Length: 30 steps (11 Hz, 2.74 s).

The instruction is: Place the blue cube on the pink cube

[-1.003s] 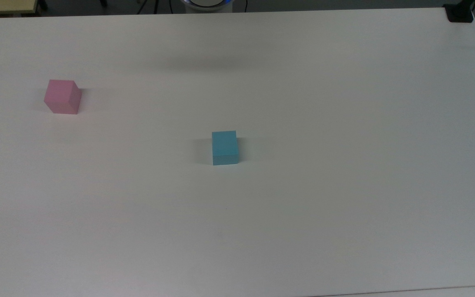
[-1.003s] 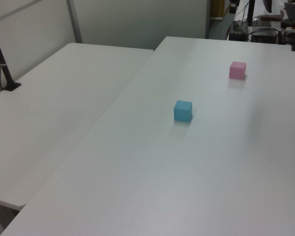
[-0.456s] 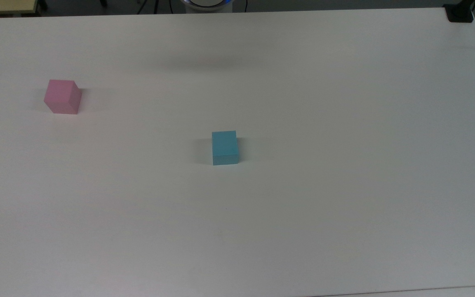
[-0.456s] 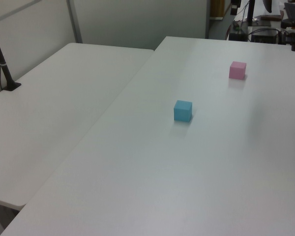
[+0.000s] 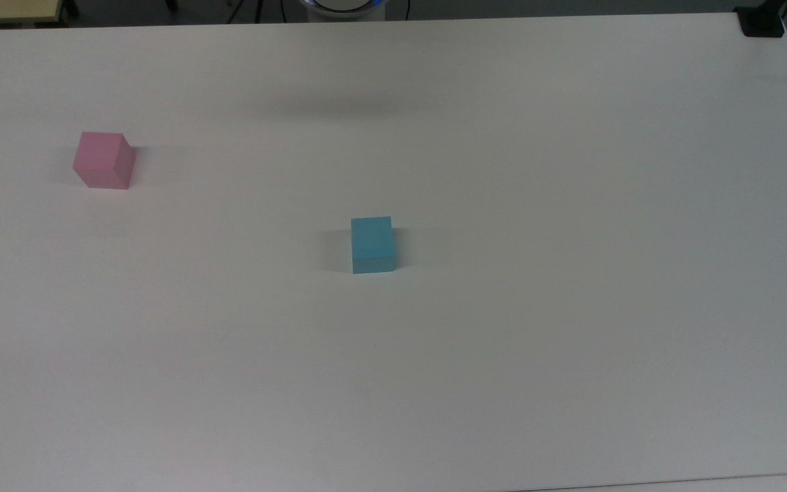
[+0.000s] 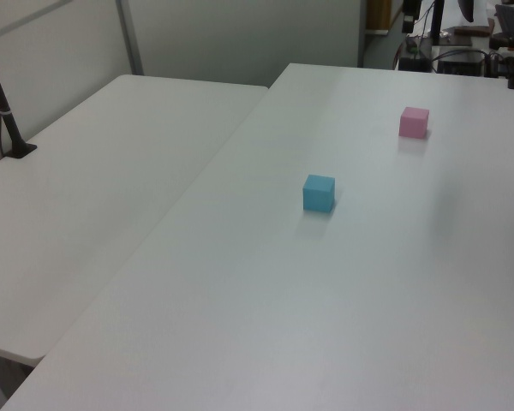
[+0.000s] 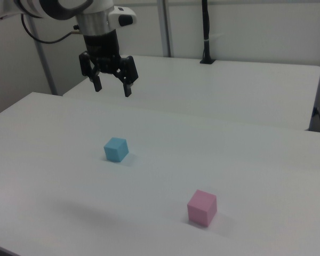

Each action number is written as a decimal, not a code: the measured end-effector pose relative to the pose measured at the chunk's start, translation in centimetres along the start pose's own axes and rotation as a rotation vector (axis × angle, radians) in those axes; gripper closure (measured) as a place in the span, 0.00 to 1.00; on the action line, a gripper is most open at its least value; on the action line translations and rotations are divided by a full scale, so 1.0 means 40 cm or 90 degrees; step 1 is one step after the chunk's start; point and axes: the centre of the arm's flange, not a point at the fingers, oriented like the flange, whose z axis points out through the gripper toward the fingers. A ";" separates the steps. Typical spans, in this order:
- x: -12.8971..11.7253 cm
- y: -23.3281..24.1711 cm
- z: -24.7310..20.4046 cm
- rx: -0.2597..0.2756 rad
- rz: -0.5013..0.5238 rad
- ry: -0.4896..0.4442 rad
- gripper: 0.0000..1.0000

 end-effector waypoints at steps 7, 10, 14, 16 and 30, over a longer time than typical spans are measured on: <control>0.034 -0.050 0.096 0.084 -0.001 0.028 0.00; 0.092 -0.151 0.187 0.079 0.036 0.072 0.00; 0.173 -0.271 0.345 0.080 0.045 0.058 0.00; 0.214 -0.331 0.437 0.076 0.039 0.057 0.00; 0.279 -0.455 0.769 -0.066 0.011 -0.007 0.00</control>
